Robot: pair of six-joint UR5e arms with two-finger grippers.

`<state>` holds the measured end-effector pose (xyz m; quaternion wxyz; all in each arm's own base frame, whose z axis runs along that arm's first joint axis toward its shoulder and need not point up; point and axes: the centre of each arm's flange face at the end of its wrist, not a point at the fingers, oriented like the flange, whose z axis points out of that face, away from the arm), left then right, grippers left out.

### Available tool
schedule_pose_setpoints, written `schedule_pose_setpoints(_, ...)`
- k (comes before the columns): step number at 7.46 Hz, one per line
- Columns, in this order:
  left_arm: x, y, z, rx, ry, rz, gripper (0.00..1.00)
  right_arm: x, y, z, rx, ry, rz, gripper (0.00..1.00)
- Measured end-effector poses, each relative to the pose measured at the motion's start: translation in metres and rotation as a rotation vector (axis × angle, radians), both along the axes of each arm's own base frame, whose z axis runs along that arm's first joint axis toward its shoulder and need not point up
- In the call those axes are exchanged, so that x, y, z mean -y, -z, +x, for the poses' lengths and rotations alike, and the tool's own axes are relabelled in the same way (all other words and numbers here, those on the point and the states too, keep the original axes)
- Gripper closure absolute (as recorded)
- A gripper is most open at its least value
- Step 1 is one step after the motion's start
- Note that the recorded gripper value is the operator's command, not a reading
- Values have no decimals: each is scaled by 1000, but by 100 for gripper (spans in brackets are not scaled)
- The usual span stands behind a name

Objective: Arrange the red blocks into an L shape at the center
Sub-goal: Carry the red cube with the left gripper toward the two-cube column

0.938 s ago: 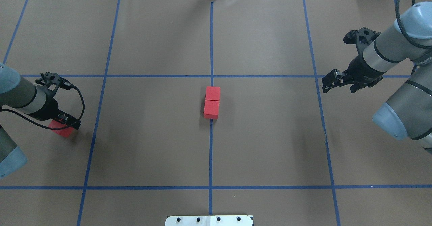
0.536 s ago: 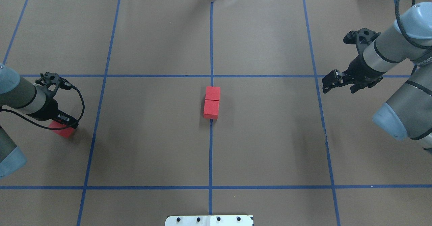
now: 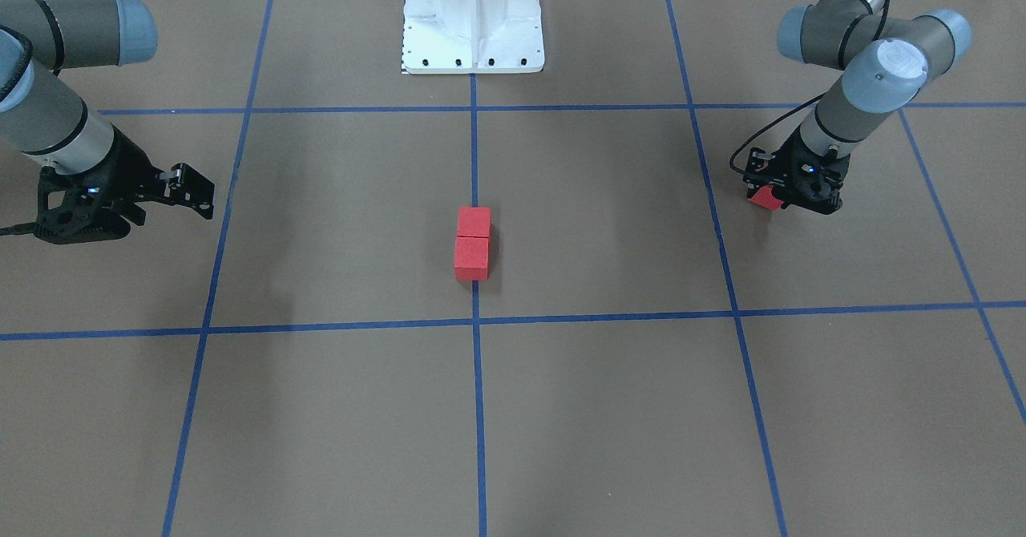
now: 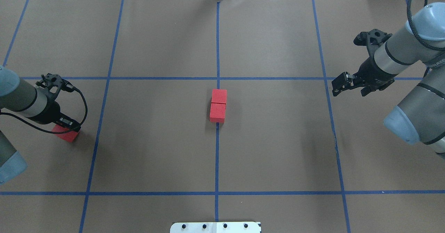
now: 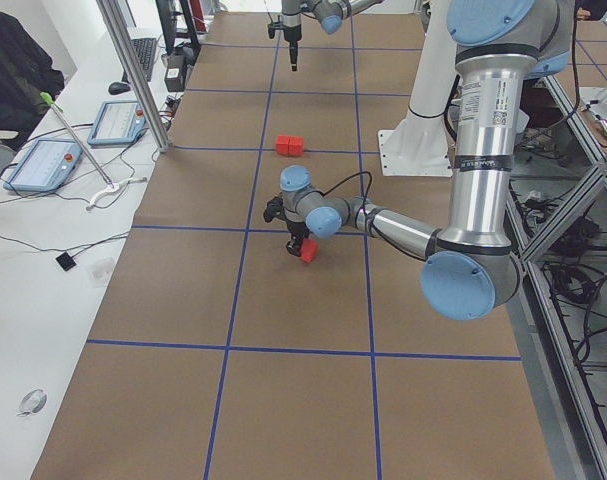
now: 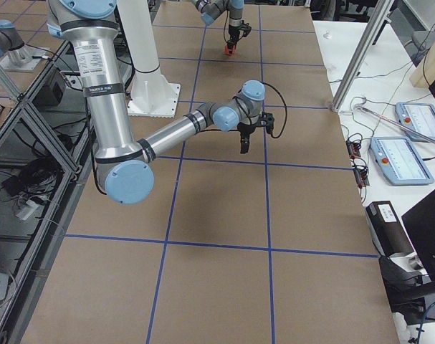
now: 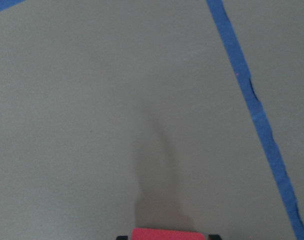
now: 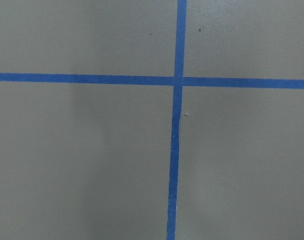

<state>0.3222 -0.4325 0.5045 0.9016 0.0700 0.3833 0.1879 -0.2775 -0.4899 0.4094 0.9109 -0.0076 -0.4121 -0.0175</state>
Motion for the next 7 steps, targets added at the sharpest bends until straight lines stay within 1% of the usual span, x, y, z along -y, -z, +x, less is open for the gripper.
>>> schedule_pose_setpoints(1, 8, 22, 9, -6, 16, -12, 100, 0, 0, 0, 0, 0, 1, 0)
schedule_pose_setpoints(2, 21, 53, 23, -8, 46, -41, 100, 0, 1, 0, 1, 0, 1, 0)
schedule_pose_setpoints(3, 37, 92, 39, -6, 77, -73, 100, 0, 1, 0, 2, 0, 2, 0)
schedule_pose_setpoints(4, 51, 131, 54, -5, 132, -130, 100, 0, 2, 0, 2, 0, 3, 0)
schedule_pose_setpoints(5, 60, 161, 68, -10, 221, -222, 100, 0, 2, 0, 2, -1, 3, 0)
schedule_pose_setpoints(7, 70, 208, 107, -29, 437, -458, 100, 0, 2, 0, 2, -1, 3, 0)
